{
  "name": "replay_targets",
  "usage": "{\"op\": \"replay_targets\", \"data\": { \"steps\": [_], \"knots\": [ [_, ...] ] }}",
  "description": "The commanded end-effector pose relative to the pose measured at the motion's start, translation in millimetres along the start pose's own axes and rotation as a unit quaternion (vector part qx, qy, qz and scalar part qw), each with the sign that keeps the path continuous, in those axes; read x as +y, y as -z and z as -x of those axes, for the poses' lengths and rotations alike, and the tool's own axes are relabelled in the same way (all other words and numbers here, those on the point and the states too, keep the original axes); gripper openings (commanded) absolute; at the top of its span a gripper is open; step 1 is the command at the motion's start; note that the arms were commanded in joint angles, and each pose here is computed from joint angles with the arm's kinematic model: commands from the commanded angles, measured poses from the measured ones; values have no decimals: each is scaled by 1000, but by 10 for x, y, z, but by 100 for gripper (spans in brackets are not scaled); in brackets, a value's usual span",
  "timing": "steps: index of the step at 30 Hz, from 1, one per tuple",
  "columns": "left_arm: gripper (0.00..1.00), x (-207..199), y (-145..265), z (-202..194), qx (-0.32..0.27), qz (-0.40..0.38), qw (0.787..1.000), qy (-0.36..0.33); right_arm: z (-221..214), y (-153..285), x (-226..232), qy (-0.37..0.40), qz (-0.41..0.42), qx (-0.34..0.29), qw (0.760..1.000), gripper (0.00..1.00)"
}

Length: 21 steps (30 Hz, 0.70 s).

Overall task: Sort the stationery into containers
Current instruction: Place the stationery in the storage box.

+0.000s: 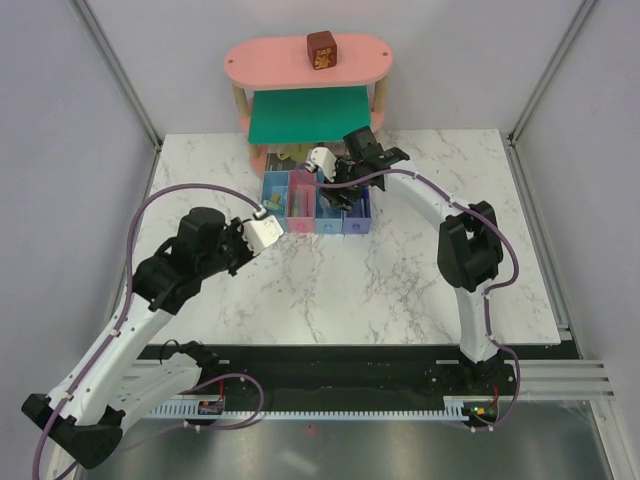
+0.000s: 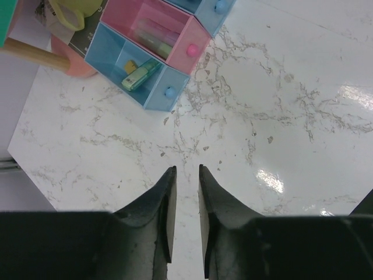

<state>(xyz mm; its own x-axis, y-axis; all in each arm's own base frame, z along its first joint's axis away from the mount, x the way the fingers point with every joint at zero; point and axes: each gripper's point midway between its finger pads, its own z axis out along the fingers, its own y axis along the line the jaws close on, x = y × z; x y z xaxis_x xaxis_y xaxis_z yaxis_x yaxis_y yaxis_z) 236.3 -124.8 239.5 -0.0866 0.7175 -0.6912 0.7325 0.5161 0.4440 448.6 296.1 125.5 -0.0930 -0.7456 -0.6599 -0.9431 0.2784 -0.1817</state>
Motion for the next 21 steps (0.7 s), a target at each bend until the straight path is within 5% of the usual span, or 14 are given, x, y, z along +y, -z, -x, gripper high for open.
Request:
{"op": "replay_targets", "data": {
  "steps": [1,7,11,16,21],
  "knots": [
    [32,78,103,99,-14,13,1000,-19,132,-4,-159,25,-25,-10,999,26],
    [58,88,132,122,-19,17,1000,-8,120,-165,-162,36,-24,-1,999,27],
    [86,89,167,105,-22,23,999,-4,84,-284,-143,39,-20,7,999,27],
    [99,111,254,137,-34,34,999,0,53,-400,-131,44,-17,14,999,28],
    [100,122,328,174,-46,42,998,10,19,-518,-145,47,-19,22,998,37]
  ]
}}
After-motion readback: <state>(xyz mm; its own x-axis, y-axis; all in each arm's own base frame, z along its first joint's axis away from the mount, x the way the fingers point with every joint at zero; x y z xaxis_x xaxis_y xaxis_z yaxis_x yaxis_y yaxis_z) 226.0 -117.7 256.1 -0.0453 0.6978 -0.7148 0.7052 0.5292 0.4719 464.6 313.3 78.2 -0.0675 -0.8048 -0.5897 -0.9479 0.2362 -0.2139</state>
